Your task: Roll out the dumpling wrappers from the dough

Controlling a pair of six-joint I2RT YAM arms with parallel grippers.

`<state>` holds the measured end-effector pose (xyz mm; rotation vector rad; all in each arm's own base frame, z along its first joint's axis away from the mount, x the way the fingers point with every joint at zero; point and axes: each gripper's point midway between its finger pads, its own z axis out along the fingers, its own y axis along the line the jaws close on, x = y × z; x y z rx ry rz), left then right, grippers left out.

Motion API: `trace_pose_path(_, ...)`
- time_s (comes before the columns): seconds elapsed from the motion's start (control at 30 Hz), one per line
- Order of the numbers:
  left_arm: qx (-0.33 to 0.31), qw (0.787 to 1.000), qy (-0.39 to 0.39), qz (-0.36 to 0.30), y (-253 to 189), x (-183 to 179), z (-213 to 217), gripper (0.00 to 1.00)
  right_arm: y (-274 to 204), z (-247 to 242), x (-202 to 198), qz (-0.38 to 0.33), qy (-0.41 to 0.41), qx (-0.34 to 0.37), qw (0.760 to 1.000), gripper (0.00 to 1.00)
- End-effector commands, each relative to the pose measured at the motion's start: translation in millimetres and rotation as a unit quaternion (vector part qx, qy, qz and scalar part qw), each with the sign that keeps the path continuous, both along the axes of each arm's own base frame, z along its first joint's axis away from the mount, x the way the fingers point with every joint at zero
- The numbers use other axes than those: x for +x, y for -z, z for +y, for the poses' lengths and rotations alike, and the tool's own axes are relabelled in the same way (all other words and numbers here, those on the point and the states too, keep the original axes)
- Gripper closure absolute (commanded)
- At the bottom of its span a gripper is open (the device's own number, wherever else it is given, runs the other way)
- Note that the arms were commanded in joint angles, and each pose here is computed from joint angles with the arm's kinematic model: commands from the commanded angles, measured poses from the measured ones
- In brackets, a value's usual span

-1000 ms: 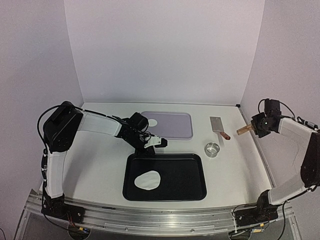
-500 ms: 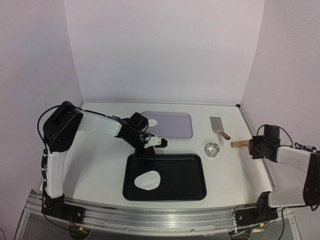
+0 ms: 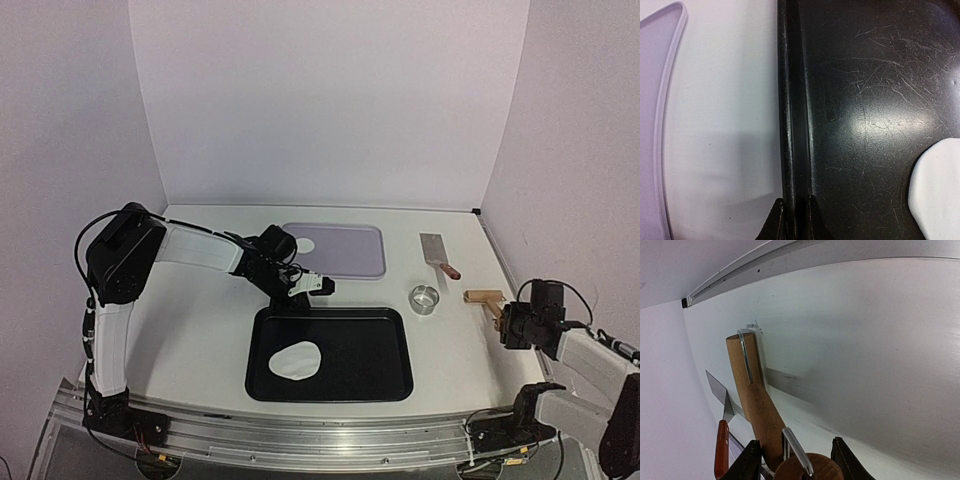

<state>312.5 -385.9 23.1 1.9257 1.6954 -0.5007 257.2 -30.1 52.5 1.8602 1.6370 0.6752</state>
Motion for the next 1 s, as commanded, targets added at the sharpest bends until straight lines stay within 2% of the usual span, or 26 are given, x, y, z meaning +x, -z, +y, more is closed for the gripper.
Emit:
trace_pose_path(0.0, 0.044, 0.999, 0.018, -0.024, 11, -5, 15, 1.0, 20, -5, -30, 0.052, 0.05, 0.017, 0.997, 0.56)
trace_pose_path(0.13, 0.047, 0.998, 0.017, -0.023, 13, -7, 17, 1.0, 19, -9, -41, 0.064, 0.065, 0.01, 0.996, 0.55)
trace_pose_path(0.43, 0.046, 0.999, 0.016, -0.024, 12, -7, 18, 1.0, 17, -10, -49, 0.096, 0.067, 0.008, 0.993, 0.41)
trace_pose_path(0.63, 0.046, 0.999, 0.016, -0.023, 11, -7, 18, 1.0, -18, -22, -44, 0.102, 0.041, -0.057, 0.992, 0.4)
trace_pose_path(0.8, 0.04, 0.999, 0.011, -0.017, 5, -7, 15, 1.0, -65, -18, -18, 0.102, -0.076, -0.131, 0.983, 0.39)
trace_pose_path(0.97, 0.041, 0.999, 0.008, -0.015, -1, -7, 15, 0.83, -124, 7, 18, 0.078, -0.243, -0.187, 0.949, 0.2)
